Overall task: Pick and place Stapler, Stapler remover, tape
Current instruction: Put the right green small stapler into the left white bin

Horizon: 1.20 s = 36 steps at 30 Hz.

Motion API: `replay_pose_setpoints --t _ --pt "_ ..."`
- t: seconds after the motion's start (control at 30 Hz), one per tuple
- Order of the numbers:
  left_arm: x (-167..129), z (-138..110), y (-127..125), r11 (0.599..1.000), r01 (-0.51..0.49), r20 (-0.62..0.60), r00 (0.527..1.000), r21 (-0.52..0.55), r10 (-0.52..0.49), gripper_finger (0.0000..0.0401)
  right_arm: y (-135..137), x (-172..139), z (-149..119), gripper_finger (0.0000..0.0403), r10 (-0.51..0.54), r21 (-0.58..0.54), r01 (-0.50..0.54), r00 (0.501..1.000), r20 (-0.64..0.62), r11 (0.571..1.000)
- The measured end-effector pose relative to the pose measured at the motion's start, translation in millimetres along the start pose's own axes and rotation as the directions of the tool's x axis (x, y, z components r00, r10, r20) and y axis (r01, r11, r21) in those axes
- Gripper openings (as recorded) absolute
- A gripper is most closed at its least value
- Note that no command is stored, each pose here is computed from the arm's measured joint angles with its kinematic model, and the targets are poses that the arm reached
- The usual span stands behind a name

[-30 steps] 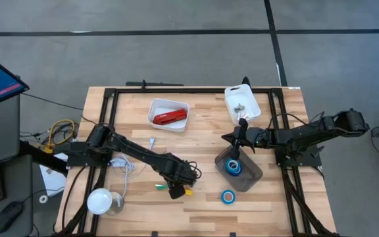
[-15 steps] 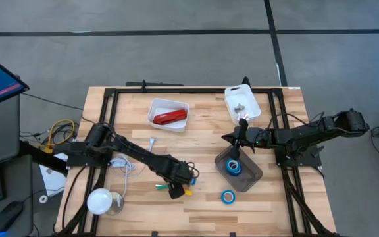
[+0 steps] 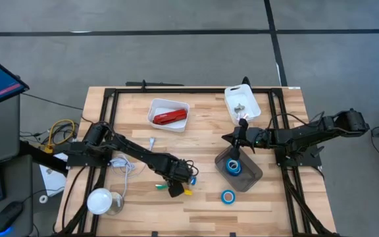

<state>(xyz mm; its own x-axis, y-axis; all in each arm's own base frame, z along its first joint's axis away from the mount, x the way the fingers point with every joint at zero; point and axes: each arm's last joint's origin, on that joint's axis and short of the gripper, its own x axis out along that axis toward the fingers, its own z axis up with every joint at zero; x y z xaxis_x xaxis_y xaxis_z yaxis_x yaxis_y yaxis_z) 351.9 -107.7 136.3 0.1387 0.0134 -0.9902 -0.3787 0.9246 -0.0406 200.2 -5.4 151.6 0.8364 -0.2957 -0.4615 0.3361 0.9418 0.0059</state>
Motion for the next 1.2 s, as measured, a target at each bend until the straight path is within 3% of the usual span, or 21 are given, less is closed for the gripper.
replay_pose_setpoints --t 0.43,1.2 --pt "-3.3 1.3 0.4 1.000 0.009 0.020 1.000 -0.003 -0.009 0.0073 -0.1 0.0 -0.7 0.0008 -0.001 -0.002 0.001 1.000 -0.007 1.000" --pt "-4.8 5.0 2.8 1.000 0.016 0.031 0.999 -0.020 -0.015 0.0070 -0.1 0.0 -0.7 0.0008 -0.001 -0.003 0.001 1.000 -0.007 1.000"
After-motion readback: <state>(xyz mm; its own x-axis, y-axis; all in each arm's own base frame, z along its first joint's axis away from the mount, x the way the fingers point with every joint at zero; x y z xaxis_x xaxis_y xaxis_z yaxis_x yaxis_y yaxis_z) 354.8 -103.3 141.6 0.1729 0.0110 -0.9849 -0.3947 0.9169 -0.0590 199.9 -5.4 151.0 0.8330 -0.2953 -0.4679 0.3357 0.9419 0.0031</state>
